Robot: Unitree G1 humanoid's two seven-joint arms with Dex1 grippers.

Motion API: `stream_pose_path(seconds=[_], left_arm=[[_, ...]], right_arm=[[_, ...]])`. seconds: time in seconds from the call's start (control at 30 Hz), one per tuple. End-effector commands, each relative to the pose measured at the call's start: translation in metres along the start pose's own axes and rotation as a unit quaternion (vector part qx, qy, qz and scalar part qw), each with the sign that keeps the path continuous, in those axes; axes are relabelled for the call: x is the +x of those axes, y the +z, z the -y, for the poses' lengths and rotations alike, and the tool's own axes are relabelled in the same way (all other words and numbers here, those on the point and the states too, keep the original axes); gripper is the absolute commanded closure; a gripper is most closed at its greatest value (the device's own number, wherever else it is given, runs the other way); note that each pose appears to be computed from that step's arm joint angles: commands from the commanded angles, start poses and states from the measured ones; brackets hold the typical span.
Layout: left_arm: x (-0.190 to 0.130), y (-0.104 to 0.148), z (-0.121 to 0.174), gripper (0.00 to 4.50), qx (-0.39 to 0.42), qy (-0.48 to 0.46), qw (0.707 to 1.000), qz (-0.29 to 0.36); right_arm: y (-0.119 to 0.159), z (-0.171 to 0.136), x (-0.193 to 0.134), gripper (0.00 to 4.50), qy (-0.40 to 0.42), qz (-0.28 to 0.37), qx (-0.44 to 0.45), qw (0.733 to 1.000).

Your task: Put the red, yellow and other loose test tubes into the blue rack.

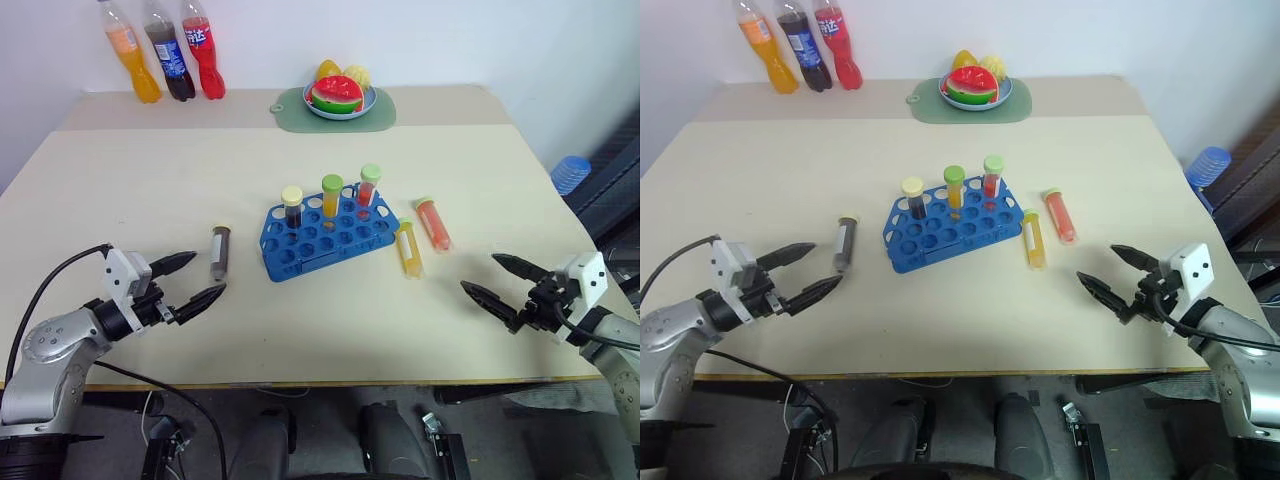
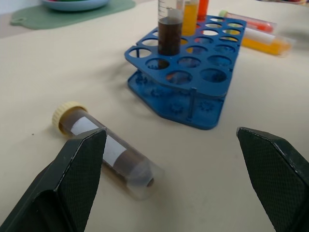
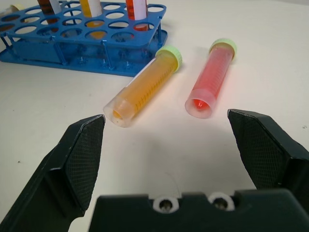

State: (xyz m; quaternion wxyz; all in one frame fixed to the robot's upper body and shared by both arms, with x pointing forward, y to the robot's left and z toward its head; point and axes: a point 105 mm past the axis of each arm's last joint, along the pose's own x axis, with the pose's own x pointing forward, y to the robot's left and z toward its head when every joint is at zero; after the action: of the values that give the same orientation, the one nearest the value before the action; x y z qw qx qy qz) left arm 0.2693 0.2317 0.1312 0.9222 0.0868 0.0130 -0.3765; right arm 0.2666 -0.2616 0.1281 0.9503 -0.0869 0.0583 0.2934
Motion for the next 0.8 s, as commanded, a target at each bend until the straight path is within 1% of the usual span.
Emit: stream_pose_path(seconds=[0.03,0.13,0.27,0.37,0.47,0.57,0.63,0.7,0.8], left_arm=[[-0.001,0.012,-0.001,0.05,0.017,-0.002,1.0,0.008],[0.004,0.019,0.002,0.05,0.012,-0.006,1.0,0.022],[0.012,0.028,0.011,0.05,0.014,-0.035,0.999,0.039],[0.021,0.036,0.018,0.05,0.02,-0.057,0.997,0.049],[0.032,0.04,0.026,0.05,0.032,-0.081,0.995,0.053],[0.04,0.043,0.033,0.05,0.033,-0.1,0.993,0.059],[0.043,0.043,0.039,0.05,0.036,-0.116,0.991,0.057],[0.046,0.043,0.044,0.05,0.043,-0.13,0.989,0.054],[0.049,0.045,0.049,0.05,0.046,-0.15,0.986,0.055]], right_arm=[[0.014,0.001,-0.001,0.0,0.0,0.019,-0.017,1.0],[0.014,0.002,0.001,0.0,-0.002,0.023,-0.014,1.0],[0.02,0.007,0.008,0.0,-0.011,0.026,-0.02,0.999],[0.028,0.021,0.02,0.0,-0.054,0.002,-0.045,0.998],[0.043,0.03,0.04,0.0,-0.074,-0.03,-0.042,0.996],[0.057,0.033,0.058,0.0,-0.059,-0.062,0.001,0.996],[0.058,0.043,0.069,0.0,-0.076,-0.11,0.038,0.99],[0.061,0.056,0.08,0.0,-0.102,-0.139,0.069,0.983],[0.064,0.062,0.095,0.0,-0.095,-0.179,0.088,0.975]])
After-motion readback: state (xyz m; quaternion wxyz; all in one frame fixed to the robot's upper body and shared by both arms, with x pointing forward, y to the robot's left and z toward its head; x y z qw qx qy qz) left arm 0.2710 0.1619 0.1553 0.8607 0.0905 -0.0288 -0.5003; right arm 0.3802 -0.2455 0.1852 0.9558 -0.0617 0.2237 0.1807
